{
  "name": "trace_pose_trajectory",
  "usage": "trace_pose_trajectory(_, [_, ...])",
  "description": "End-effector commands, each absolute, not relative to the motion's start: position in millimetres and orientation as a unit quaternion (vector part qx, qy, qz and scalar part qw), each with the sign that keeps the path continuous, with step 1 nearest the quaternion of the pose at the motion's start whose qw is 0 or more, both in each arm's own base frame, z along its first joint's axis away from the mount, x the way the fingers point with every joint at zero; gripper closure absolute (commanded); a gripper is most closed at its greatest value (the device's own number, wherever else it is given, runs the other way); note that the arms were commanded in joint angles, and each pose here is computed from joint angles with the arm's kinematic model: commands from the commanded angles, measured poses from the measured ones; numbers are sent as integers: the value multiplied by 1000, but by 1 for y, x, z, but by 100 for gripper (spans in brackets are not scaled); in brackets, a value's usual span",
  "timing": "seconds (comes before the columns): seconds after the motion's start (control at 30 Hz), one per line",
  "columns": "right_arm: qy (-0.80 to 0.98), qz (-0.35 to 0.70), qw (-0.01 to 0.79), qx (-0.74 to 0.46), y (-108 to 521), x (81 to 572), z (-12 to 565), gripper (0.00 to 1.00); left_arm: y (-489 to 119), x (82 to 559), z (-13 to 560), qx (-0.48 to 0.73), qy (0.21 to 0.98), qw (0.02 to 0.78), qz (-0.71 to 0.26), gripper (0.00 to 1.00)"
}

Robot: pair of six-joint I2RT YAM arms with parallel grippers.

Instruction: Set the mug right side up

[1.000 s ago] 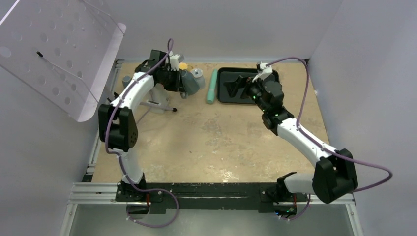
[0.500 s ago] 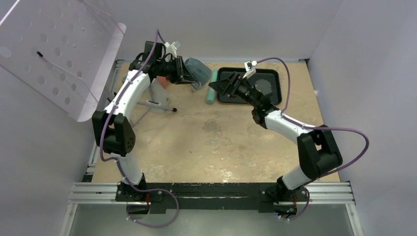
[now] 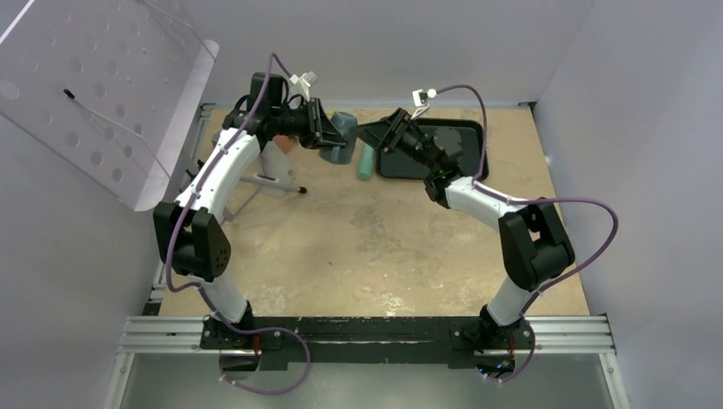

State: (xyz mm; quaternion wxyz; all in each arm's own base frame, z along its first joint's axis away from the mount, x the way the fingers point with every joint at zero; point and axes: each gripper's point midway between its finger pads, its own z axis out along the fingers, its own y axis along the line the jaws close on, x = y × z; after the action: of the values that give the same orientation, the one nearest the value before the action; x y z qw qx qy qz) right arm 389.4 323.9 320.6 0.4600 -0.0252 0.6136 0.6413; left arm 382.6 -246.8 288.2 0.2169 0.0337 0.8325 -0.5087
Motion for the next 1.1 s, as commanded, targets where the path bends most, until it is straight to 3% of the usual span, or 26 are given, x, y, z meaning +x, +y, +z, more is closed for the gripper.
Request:
trace_pose_trajectory(0.0, [593,648,477,-33,321,389,347,21,-253,370,338,97,791,274,-538,100])
trace_pose_trajectory(0.1, [626,614,482,-3,310,391,325,21,-241,391,313,96,825,299,-469,100])
trace_pose_trajectory(0.3, [676,542,499,17,294,401,296,20,-213,421,205,105,899,260,-337,100])
trace_pose_trajectory(0.63, [732,446,514,0,273,401,269,17,-215,430,202,120,898,265,-330,100])
trace_pose_trajectory(0.8, [754,386,531,-7,253,411,273,15,-207,419,197,260,881,295,-264,100])
trace_pose_trajectory(1.07, [799,278,533,0,209,429,275,15,-172,408,184,522,796,299,-68,100])
